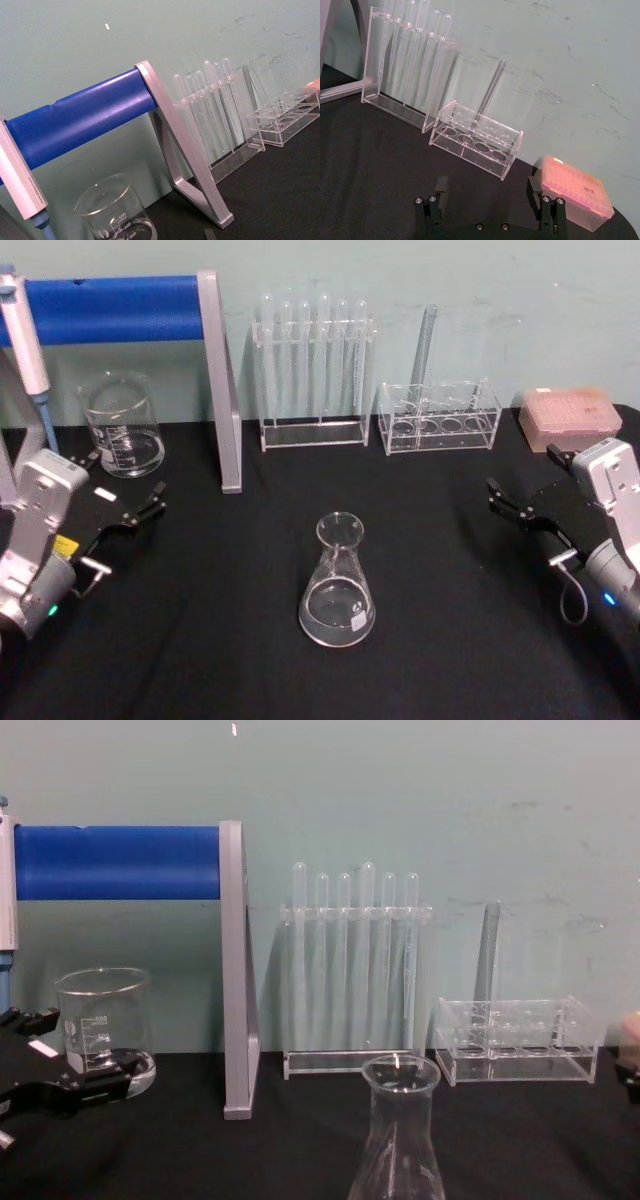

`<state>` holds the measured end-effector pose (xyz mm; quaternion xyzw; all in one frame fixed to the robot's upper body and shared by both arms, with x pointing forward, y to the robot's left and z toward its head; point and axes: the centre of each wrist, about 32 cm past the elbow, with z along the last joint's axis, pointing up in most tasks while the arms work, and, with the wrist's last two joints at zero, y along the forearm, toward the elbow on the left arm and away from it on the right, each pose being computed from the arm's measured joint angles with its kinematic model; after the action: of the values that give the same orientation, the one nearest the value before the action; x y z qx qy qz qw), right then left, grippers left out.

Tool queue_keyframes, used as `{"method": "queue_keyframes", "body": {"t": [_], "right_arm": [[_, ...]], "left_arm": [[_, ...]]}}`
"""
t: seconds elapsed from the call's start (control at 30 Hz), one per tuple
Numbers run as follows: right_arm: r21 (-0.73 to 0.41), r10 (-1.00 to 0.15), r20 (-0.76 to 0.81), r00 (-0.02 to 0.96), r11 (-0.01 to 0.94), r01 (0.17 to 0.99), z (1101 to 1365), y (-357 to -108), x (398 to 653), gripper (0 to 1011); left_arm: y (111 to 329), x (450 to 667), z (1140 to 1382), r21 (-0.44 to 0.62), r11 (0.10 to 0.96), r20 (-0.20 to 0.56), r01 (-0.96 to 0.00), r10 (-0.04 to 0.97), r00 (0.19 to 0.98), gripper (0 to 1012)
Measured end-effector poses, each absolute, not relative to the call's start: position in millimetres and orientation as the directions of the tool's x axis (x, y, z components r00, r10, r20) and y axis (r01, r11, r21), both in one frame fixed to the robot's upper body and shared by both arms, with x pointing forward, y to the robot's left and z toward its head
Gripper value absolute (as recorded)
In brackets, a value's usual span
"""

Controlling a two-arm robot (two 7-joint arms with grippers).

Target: Grasp the erlenmeyer flask with one hand, shake it three times, then place it back.

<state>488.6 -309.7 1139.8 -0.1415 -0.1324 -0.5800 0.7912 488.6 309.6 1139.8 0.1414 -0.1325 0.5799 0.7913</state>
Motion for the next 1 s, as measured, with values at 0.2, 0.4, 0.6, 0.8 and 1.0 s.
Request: {"method": "queue_keyframes", "body": {"t": [0.2,0.4,0.6,0.8,1.0], "right_arm": [[-0.07,-0.88,0.374,0.292,0.287,0.955,1140,-310,489,1003],[-0.07,-0.88,0.374,0.292,0.287,0.955,1140,-310,489,1003],[-0.069,-0.879,0.378,0.291,0.286,0.956,1140,-311,489,1003],[-0.069,-0.871,0.375,0.317,0.315,0.947,1147,-316,485,1002],[-0.08,-0.859,0.326,0.396,0.392,0.916,1161,-324,475,1003]], "left_arm": [[310,489,1140,0.07,0.287,0.374,-0.955,0.88,0.292,1001],[310,489,1140,0.07,0.287,0.374,-0.955,0.88,0.292,1001],[310,489,1140,0.07,0.287,0.374,-0.955,0.88,0.292,1001],[310,489,1140,0.07,0.287,0.374,-0.955,0.88,0.292,1001],[310,489,1140,0.07,0.287,0.374,-0.955,0.88,0.292,1001]]}}
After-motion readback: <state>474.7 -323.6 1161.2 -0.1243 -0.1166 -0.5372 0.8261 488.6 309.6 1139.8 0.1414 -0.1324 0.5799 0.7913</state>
